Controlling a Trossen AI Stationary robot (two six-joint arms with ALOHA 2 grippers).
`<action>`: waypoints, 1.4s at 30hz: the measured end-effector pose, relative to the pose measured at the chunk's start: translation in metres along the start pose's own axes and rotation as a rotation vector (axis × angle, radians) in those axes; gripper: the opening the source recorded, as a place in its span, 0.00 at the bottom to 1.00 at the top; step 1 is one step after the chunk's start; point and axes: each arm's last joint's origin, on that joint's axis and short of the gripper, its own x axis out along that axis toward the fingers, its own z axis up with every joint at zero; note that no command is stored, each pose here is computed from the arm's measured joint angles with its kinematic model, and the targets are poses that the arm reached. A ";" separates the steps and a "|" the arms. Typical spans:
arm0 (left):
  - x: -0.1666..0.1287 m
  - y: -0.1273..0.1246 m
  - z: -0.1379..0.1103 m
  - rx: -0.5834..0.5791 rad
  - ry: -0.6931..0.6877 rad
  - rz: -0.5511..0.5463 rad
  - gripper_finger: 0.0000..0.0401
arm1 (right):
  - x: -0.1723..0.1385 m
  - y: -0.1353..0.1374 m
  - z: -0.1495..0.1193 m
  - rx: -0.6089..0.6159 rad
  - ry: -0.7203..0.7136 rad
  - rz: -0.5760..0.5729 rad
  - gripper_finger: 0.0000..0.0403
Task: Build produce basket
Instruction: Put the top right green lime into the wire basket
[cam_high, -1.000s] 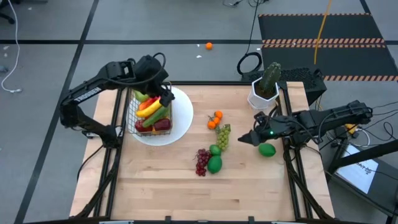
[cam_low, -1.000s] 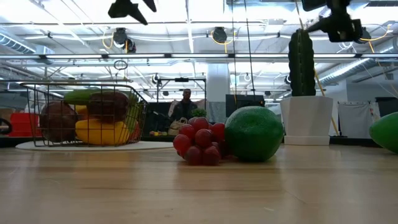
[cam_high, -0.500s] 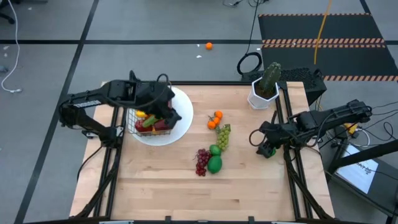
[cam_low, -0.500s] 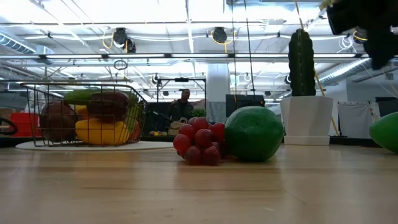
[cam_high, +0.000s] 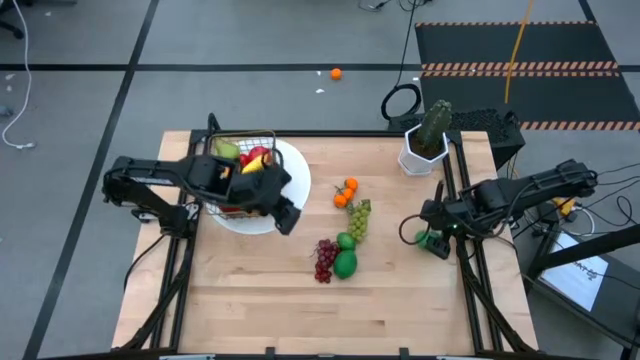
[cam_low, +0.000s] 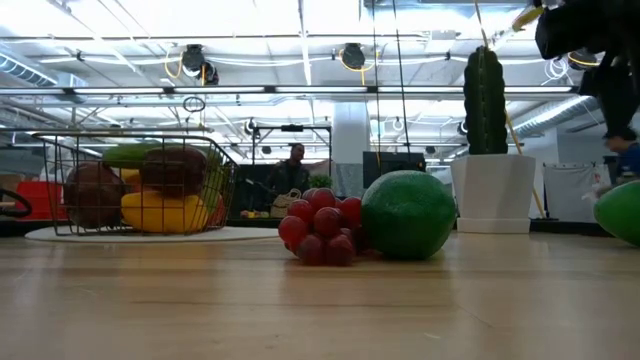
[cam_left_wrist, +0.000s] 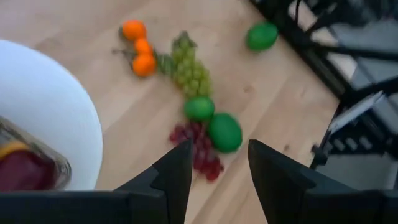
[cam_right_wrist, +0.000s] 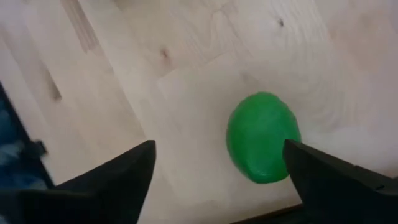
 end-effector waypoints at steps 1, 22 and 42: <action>0.002 -0.003 -0.003 0.005 0.010 -0.002 0.39 | 0.001 0.000 0.001 -0.022 0.002 -0.008 0.86; 0.009 -0.026 -0.032 0.039 0.042 -0.003 0.39 | 0.072 -0.011 -0.001 -0.299 0.180 -0.162 0.97; 0.016 -0.010 -0.009 0.147 0.006 0.046 0.39 | 0.091 -0.013 -0.007 -0.013 0.267 -0.081 0.76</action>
